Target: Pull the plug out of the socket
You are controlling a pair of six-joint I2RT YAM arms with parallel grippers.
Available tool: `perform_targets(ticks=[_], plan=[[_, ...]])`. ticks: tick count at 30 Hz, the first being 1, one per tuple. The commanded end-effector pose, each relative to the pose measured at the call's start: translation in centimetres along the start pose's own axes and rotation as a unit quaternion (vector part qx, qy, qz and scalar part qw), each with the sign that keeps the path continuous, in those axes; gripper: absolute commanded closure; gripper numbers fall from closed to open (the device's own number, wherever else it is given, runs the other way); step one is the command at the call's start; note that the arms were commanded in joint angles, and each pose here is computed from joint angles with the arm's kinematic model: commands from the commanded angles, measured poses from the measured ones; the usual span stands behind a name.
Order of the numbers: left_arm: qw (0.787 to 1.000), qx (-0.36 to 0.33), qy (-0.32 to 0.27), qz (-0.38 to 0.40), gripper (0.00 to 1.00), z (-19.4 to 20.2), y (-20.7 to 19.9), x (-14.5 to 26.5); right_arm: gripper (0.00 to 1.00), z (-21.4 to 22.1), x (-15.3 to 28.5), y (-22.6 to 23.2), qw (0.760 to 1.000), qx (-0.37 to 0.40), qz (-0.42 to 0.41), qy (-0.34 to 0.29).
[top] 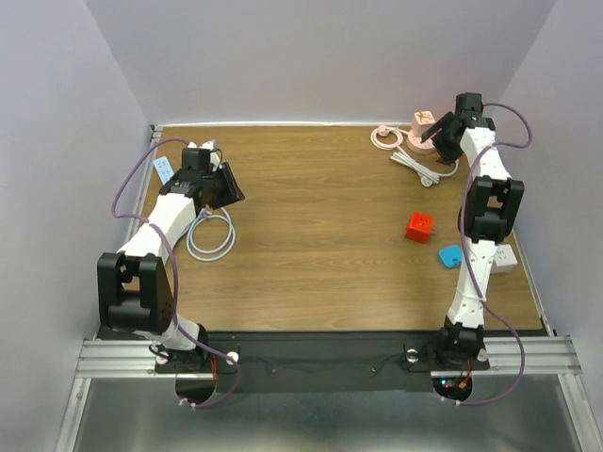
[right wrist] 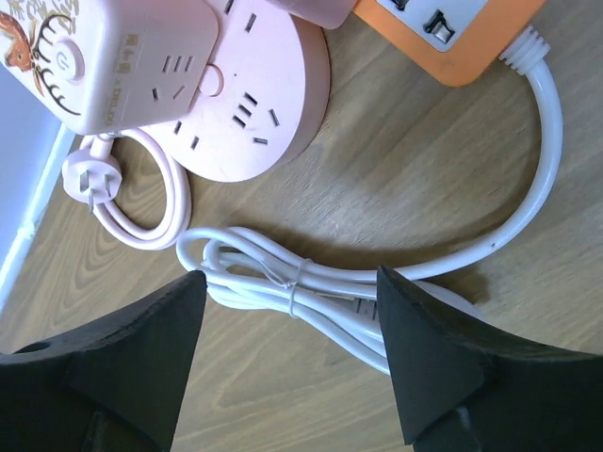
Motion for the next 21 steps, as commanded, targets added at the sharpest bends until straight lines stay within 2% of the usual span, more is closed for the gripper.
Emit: perform_targets(ticks=[1, 5, 13, 17, 21], plan=[[1.0, -0.002, -0.017, 0.018, 0.54, 0.1, -0.8, 1.5, 0.23, 0.4, 0.1, 1.0, 0.998, 0.053, -0.037, 0.017], [1.0, -0.004, -0.007, 0.015, 0.55, 1.1, -0.3, 1.3, 0.23, 4.3, -1.1, -0.9, 0.993, 0.077, -0.036, 0.081], [1.0, -0.014, -0.007, 0.022, 0.56, 0.6, -0.7, 1.2, 0.24, 8.3, -0.5, -1.2, 0.98, 0.118, -0.071, 0.146], [1.0, -0.017, -0.006, 0.024, 0.56, 0.6, -0.7, 1.3, 0.27, 10.7, 1.2, 0.6, 0.967, 0.136, -0.118, 0.178], [1.0, -0.016, -0.001, 0.021, 0.56, 1.1, -0.4, 1.2, 0.28, 15.4, 3.0, 2.7, 0.95, 0.182, -0.144, 0.209]])
Point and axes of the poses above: each gripper's point midway between its finger pads, its own x axis back along the fingers, its own y axis along the line the jaws close on, z = x × y, the point moved 1 cm from there along x, back along the fingers, and after that the axes turned 1 degree about x, right-handed, at the moved point
